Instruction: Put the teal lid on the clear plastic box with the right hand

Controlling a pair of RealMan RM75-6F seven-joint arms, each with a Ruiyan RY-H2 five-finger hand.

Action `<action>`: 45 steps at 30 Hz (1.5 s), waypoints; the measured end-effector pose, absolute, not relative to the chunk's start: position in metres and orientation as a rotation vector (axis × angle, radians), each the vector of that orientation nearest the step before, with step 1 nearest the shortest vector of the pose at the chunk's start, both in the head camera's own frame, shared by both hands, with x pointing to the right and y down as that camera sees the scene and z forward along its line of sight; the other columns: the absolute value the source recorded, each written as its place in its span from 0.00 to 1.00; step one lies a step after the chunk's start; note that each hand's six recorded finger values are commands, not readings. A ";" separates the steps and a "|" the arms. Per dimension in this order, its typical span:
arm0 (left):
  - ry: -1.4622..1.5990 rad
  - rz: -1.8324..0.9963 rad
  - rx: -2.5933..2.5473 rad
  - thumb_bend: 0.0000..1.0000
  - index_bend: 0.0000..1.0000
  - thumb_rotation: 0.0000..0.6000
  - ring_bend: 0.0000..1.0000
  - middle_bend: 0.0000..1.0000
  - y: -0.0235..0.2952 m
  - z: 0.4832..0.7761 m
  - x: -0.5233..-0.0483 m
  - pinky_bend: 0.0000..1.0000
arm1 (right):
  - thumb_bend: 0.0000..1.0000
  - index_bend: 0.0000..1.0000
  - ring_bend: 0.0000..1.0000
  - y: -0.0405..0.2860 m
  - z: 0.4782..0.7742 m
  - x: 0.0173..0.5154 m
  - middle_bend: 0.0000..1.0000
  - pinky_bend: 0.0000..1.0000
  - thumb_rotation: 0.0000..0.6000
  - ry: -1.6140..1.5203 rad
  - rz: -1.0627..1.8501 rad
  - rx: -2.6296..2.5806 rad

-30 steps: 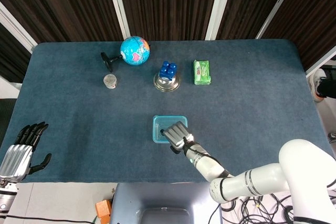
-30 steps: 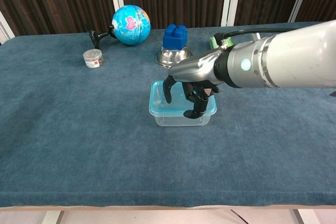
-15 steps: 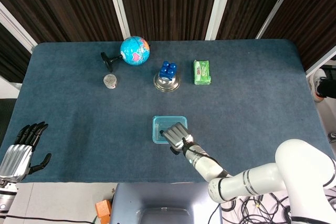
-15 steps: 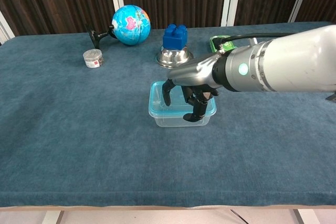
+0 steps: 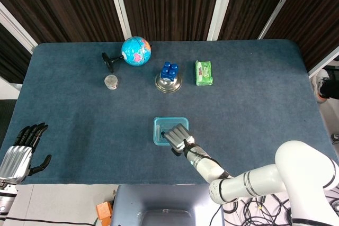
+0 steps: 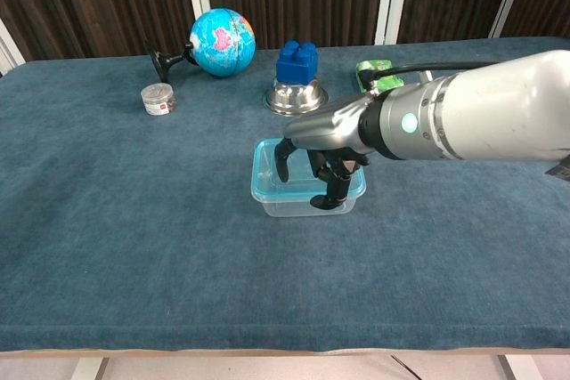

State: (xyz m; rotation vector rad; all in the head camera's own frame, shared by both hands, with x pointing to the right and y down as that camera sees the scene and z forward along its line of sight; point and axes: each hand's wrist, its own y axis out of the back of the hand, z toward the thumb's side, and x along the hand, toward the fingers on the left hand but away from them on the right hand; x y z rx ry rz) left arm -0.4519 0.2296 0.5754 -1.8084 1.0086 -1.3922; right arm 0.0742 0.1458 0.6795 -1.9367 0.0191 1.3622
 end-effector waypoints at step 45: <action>1.032 -1.349 -1.803 0.36 0.00 1.00 0.04 0.05 0.232 0.566 -0.452 0.05 | 0.25 0.00 0.06 0.132 0.605 0.186 0.02 0.36 1.00 -0.282 1.303 -1.808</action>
